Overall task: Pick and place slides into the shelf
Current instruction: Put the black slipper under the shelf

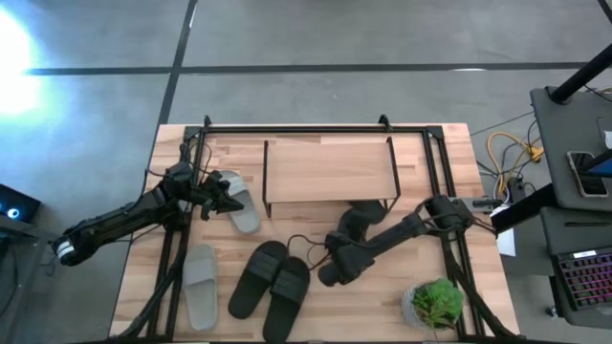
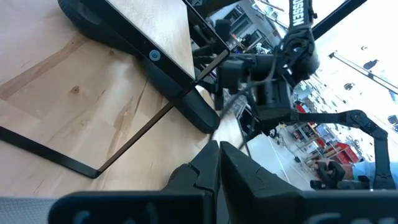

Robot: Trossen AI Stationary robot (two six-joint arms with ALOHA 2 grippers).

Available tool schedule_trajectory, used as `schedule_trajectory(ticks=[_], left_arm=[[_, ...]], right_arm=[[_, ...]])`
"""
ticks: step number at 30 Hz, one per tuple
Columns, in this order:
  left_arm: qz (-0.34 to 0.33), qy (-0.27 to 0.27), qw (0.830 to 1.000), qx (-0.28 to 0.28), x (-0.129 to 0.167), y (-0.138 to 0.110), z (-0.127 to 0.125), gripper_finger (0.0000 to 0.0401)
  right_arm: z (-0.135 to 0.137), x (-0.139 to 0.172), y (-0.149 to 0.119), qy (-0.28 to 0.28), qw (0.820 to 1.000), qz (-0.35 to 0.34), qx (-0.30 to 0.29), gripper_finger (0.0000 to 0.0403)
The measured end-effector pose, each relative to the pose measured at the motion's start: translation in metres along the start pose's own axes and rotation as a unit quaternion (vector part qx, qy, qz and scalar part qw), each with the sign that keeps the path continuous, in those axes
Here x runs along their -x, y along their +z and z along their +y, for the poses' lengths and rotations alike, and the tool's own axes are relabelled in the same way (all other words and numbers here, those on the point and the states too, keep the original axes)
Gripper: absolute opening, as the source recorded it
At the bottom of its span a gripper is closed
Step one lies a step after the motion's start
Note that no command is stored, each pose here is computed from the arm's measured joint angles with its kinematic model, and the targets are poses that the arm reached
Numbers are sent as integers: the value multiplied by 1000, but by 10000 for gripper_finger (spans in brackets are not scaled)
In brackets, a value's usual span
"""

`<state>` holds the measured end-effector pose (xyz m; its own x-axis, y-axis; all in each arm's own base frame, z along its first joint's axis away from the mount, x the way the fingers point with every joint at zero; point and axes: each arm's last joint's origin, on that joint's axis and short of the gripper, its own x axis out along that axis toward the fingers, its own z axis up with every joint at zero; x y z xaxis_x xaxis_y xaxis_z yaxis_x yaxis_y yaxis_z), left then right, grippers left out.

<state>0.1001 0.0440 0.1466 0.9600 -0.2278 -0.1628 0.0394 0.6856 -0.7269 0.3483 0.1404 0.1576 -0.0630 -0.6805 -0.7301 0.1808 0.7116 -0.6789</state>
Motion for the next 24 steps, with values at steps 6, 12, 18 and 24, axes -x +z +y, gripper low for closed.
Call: schedule_trajectory(ticks=[6, 12, 18, 24], left_arm=[[0, 0, 1000, 0, 0, 0, 0, 0], [0, 0, 1000, 0, 0, 0, 0, 0], [0, 0, 1000, 0, 0, 0, 0, 0], [0, 1, 1000, 1, 0, 0, 0, 0]], right_arm=[[-3, -13, -1, -18, 1000, 11, 3, 89], [0, -9, 6, 3, 999, -15, 31, 15], [-5, 22, 21, 6, 995, -89, 42, 14], [-2, 18, 27, -4, 990, -124, 64, 14]])
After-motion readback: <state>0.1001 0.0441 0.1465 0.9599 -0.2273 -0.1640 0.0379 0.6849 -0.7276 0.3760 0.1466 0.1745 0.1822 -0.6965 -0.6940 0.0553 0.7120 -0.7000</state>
